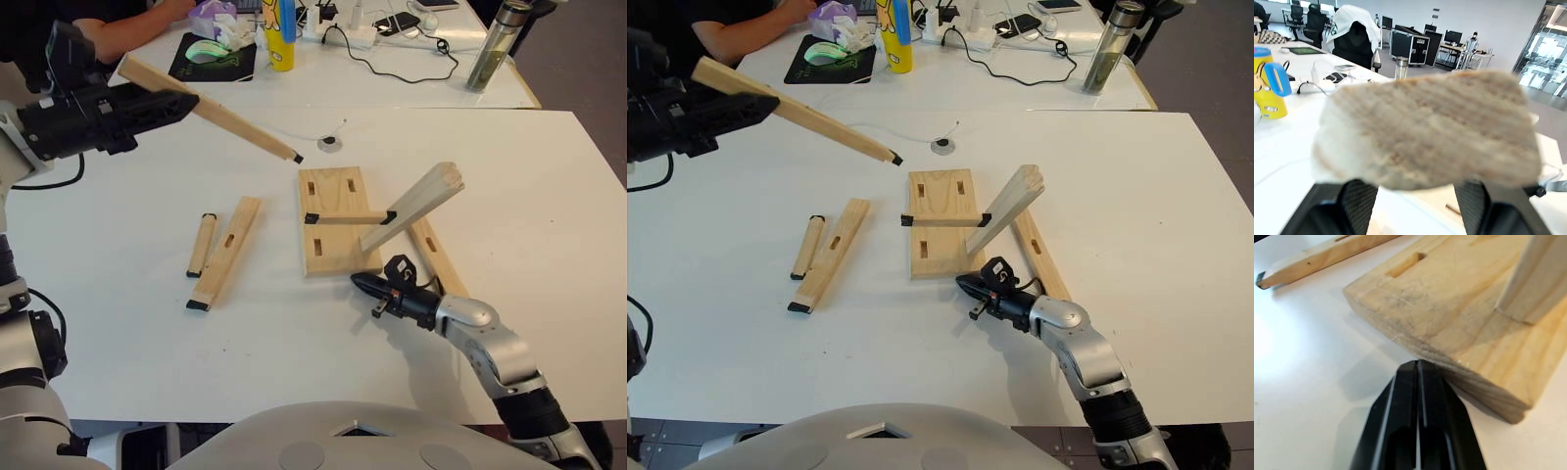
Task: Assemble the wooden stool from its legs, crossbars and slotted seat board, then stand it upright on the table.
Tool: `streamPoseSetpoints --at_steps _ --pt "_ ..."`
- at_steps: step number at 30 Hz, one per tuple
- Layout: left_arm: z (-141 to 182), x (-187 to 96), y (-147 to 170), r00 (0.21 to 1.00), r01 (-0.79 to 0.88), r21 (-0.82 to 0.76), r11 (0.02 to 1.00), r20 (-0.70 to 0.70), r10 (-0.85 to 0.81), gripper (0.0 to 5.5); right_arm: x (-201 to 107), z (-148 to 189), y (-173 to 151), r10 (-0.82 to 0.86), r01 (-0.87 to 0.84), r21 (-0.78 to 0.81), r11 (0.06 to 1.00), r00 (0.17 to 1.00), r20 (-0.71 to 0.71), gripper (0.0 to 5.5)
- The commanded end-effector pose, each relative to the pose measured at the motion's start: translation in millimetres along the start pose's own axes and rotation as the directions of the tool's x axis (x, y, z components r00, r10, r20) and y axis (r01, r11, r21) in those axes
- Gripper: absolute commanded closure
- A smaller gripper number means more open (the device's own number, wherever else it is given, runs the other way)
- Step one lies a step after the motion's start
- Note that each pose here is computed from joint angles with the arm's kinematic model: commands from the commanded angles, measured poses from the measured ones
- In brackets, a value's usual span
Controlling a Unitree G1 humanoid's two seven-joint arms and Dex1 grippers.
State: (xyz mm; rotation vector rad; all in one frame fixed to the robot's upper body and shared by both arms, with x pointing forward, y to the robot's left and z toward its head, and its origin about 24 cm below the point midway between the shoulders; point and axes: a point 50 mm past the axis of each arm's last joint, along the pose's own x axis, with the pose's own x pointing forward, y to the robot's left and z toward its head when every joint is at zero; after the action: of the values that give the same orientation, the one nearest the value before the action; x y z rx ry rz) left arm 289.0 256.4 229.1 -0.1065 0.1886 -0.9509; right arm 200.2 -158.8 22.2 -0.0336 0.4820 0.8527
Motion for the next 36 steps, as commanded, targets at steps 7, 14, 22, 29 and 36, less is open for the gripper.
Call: streamPoseSetpoints --at_steps 7,14,22,29,36 --pt "-23.6 5.3 -11.5 0.996 0.022 0.016 1.000 -0.088 -0.020 3.43 -3.1 10.8 -16.1 -0.109 0.112 -0.055 0.992 0.992 0.066 5.50" --pt "-38.5 6.5 -15.0 0.988 0.027 0.029 0.999 -0.152 -0.022 3.43 -14.5 19.0 4.7 -0.017 -0.013 0.134 0.991 0.976 0.219 5.50" --pt "-38.0 12.6 -24.4 0.984 0.113 0.012 0.994 -0.143 -0.110 3.43 13.1 37.4 10.2 -0.166 0.097 0.211 0.973 0.927 0.338 5.50" --pt "-40.1 35.3 -24.7 0.954 0.208 0.082 0.975 -0.236 -0.184 3.43 37.2 14.2 13.0 -0.303 0.246 0.241 0.939 0.923 0.237 5.50" --pt "-33.2 46.0 -30.6 0.938 0.277 0.116 0.954 -0.247 -0.243 3.43 40.7 -6.1 10.3 -0.351 0.324 0.199 0.925 0.928 0.123 5.50"
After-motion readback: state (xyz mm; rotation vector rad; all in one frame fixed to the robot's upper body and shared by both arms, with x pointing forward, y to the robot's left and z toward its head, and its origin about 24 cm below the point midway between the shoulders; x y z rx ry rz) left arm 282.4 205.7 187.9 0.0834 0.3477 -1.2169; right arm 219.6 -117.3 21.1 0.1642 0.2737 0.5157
